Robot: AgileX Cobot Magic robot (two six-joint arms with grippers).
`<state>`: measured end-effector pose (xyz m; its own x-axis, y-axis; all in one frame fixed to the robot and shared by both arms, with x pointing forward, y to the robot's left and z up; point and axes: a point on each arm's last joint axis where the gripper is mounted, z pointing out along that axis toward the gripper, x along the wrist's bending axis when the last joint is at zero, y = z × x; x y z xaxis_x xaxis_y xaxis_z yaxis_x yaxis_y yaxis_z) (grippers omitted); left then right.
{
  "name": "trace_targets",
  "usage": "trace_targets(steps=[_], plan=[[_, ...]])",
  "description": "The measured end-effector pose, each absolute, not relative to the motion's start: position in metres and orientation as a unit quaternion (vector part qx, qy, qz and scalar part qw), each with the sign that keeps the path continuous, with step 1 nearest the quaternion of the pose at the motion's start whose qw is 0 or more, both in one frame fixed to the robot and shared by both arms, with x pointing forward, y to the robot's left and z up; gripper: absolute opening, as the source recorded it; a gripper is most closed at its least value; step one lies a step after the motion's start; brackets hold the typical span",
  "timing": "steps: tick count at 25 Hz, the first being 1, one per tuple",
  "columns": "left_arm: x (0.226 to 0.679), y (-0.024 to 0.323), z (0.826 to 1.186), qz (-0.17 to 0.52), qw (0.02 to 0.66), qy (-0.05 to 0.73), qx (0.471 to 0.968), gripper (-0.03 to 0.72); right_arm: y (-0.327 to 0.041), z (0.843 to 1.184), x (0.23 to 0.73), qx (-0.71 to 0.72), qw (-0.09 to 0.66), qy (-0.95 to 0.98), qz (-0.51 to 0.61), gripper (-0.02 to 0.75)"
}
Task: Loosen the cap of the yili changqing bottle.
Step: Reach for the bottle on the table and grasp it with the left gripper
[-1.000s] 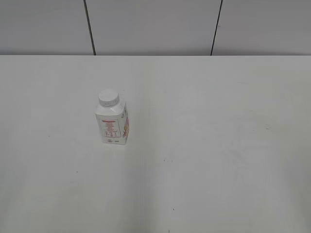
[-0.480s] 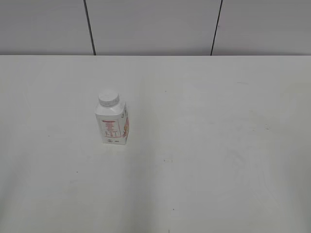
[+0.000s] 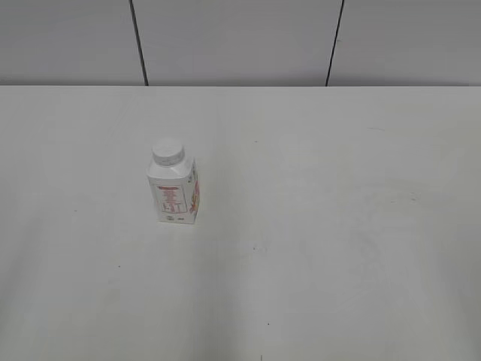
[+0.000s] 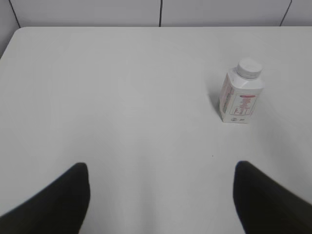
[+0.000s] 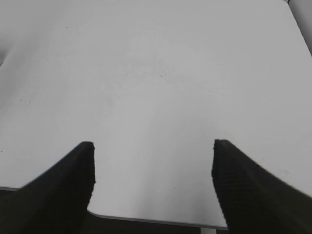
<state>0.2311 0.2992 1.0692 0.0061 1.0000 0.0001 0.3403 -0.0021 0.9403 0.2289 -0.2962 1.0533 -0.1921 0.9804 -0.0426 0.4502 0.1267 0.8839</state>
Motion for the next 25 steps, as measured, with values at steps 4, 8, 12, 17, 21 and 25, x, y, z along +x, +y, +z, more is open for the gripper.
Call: trace_targets(steps=[4, 8, 12, 17, 21, 25], plan=[[0.239, 0.302, 1.084, 0.477, 0.454, 0.53, 0.534, 0.556, -0.296, 1.053, 0.229, 0.535, 0.342, 0.668, 0.387, 0.586], [0.259, 0.302, 1.085, 0.521, 0.489, 0.491, 0.498, 0.556, -0.296, 1.053, 0.229, 0.535, 0.342, 0.668, 0.387, 0.586], [0.283, 0.303, 1.078, 0.534, 0.502, 0.477, 0.485, 0.556, -0.296, 1.053, 0.229, 0.535, 0.342, 0.668, 0.387, 0.586], [0.307, 0.303, 1.076, 0.538, 0.506, 0.472, 0.482, 0.556, -0.296, 1.053, 0.229, 0.535, 0.342, 0.668, 0.387, 0.586], [0.326, 0.303, 1.078, 0.54, 0.505, 0.468, 0.484, 0.556, -0.296, 1.053, 0.229, 0.536, 0.342, 0.668, 0.387, 0.586], [0.349, 0.303, 1.073, 0.531, 0.499, 0.476, 0.493, 0.556, -0.296, 1.053, 0.229, 0.536, 0.342, 0.668, 0.387, 0.586]])
